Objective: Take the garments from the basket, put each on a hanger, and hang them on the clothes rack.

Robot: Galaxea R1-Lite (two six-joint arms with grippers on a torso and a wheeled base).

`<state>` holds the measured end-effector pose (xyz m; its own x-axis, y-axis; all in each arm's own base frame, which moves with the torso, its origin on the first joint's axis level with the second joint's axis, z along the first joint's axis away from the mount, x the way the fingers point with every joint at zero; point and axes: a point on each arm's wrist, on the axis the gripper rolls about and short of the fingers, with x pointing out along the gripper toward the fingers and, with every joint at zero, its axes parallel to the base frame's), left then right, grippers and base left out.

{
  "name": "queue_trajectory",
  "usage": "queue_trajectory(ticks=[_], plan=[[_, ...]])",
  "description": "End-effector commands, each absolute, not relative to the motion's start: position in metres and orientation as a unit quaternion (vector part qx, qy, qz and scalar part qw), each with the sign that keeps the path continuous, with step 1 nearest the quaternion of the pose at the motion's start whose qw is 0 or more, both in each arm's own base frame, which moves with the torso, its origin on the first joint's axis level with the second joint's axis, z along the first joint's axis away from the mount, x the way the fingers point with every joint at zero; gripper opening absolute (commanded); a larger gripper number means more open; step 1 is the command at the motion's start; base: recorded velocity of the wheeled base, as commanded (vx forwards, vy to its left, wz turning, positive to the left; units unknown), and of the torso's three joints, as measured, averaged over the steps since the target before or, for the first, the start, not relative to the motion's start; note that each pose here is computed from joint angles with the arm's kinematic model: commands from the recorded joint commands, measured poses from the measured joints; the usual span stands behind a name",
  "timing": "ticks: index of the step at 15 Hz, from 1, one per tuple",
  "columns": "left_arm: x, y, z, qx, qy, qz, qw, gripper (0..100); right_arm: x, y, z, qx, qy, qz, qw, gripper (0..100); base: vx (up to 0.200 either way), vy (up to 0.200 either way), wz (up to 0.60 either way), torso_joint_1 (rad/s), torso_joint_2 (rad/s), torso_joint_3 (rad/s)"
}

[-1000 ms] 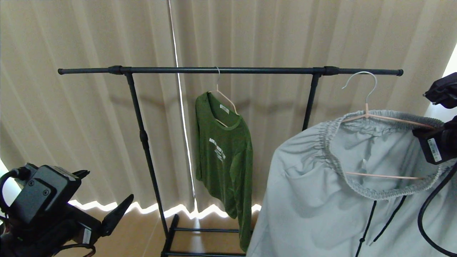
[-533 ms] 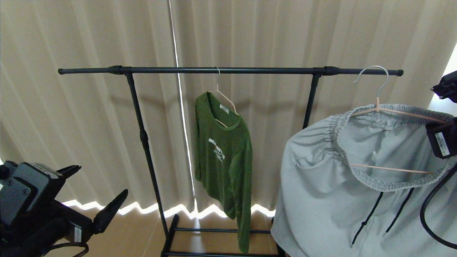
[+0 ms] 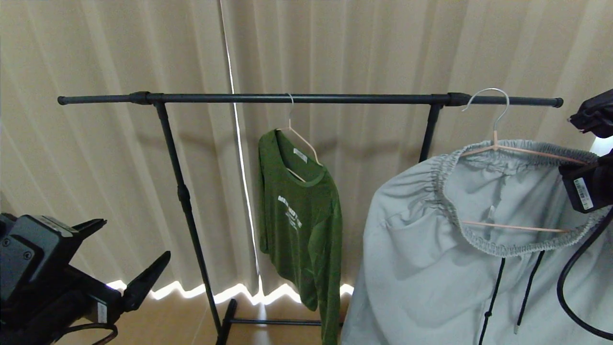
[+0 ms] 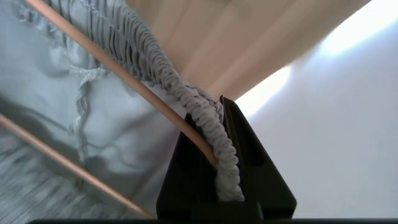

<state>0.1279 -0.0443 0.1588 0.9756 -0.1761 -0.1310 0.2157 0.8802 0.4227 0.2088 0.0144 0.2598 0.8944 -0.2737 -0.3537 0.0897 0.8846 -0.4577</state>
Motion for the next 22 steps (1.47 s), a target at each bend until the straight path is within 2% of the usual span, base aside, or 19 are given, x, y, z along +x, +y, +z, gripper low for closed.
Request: queue_trajectory(ticks=[1, 11, 19, 22], plan=[[0.128, -0.044, 0.158, 0.223, 0.046, -0.101, 0.968, 100, 0.211, 0.016, 0.258, -0.222, 0.213, -0.092, 0.947, 0, 0.2, 0.0, 0.0, 0.002, 0.0, 0.002], [0.127, -0.044, 0.156, 0.226, 0.049, -0.102, 0.967, 100, 0.22, 0.029, 0.255, -0.219, 0.201, -0.068, 0.952, 0, 0.2, 0.0, 0.0, 0.004, 0.0, 0.001], [0.127, -0.044, 0.155, 0.226, 0.051, -0.103, 0.967, 100, 0.25, 0.051, 0.25, -0.197, 0.197, -0.046, 0.959, 0, 0.0, 0.0, 0.0, 0.0, 0.0, 0.0], [0.127, -0.044, 0.155, 0.227, 0.053, -0.103, 0.967, 100, 0.275, 0.057, 0.238, -0.204, 0.208, -0.084, 0.953, 0, 0.0, 0.0, 0.0, 0.0, 0.0, 0.0]])
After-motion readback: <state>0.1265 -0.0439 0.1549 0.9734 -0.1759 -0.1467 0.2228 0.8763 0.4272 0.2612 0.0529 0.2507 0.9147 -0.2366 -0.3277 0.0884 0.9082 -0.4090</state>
